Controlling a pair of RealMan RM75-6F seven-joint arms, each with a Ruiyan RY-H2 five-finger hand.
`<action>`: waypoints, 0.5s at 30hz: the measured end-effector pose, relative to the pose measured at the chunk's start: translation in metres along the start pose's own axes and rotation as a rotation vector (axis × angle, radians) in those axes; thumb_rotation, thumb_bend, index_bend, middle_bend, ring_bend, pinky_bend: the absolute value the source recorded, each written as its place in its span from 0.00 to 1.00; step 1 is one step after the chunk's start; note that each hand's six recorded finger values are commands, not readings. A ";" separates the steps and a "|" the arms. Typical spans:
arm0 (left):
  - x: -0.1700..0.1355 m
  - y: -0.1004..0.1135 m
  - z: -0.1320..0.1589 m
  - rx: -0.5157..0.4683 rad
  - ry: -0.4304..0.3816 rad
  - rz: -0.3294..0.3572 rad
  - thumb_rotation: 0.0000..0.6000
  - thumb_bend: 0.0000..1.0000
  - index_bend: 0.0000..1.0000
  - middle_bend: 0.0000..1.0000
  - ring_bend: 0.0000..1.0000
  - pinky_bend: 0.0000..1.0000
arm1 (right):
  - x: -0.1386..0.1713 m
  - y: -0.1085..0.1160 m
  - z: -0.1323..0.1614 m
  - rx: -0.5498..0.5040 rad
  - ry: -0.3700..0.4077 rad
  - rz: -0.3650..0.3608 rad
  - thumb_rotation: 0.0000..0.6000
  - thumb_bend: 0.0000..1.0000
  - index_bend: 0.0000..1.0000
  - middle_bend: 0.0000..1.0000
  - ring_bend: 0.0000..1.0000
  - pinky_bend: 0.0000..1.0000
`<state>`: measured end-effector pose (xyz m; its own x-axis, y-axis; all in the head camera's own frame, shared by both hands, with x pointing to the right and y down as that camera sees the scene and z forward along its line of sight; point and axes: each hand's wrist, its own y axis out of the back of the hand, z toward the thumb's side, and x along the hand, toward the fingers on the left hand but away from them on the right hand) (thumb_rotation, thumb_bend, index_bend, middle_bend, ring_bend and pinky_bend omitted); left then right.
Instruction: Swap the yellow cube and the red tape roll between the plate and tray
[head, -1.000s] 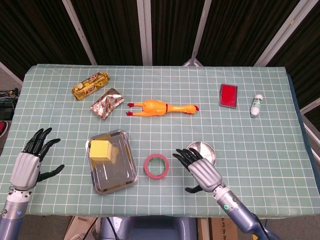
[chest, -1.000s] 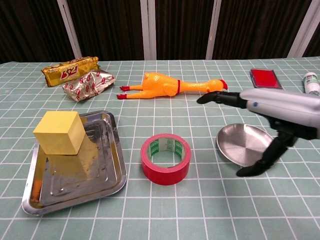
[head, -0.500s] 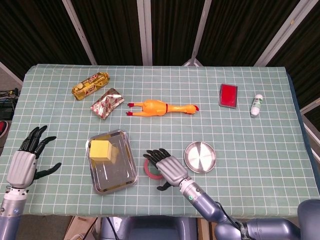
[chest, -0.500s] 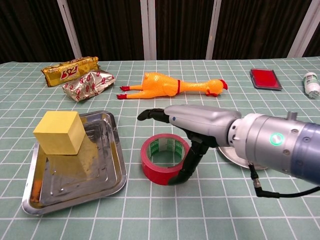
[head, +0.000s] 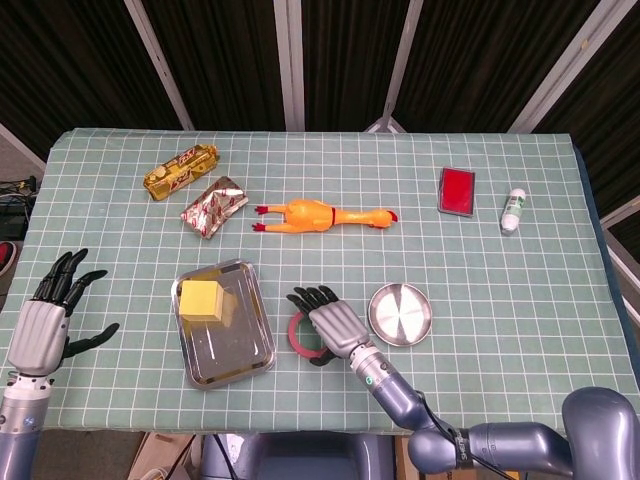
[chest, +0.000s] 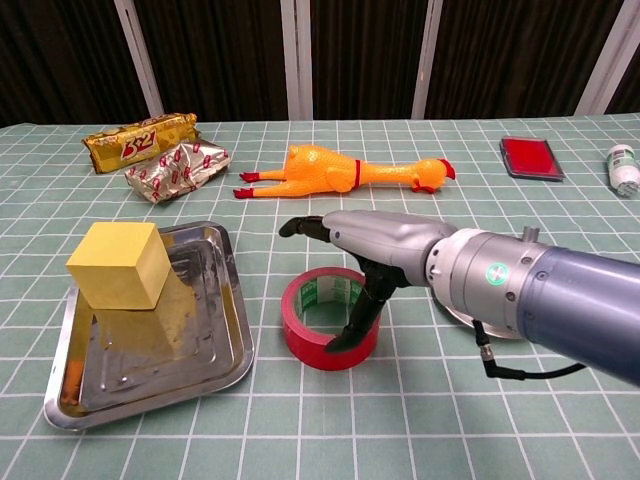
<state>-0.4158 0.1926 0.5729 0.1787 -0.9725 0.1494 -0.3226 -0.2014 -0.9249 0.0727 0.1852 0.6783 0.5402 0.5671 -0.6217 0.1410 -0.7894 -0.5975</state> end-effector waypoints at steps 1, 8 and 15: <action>0.000 0.000 0.000 -0.002 0.000 0.000 1.00 0.01 0.23 0.02 0.00 0.16 | 0.000 -0.001 -0.001 -0.002 -0.002 0.004 1.00 0.00 0.04 0.00 0.05 0.00; 0.000 0.000 0.000 -0.007 0.003 0.003 1.00 0.01 0.23 0.02 0.00 0.16 | -0.004 -0.007 -0.002 0.006 -0.001 0.022 1.00 0.00 0.04 0.00 0.07 0.00; 0.000 0.000 0.000 -0.014 0.006 0.004 1.00 0.02 0.23 0.02 0.00 0.16 | -0.007 -0.010 -0.004 0.008 -0.006 0.026 1.00 0.00 0.09 0.04 0.21 0.04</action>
<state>-0.4157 0.1921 0.5732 0.1722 -0.9739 0.1476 -0.3368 -0.1990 -0.9203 0.0706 0.1878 0.6904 0.5387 0.5478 -0.6401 0.1202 -0.8020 -0.5851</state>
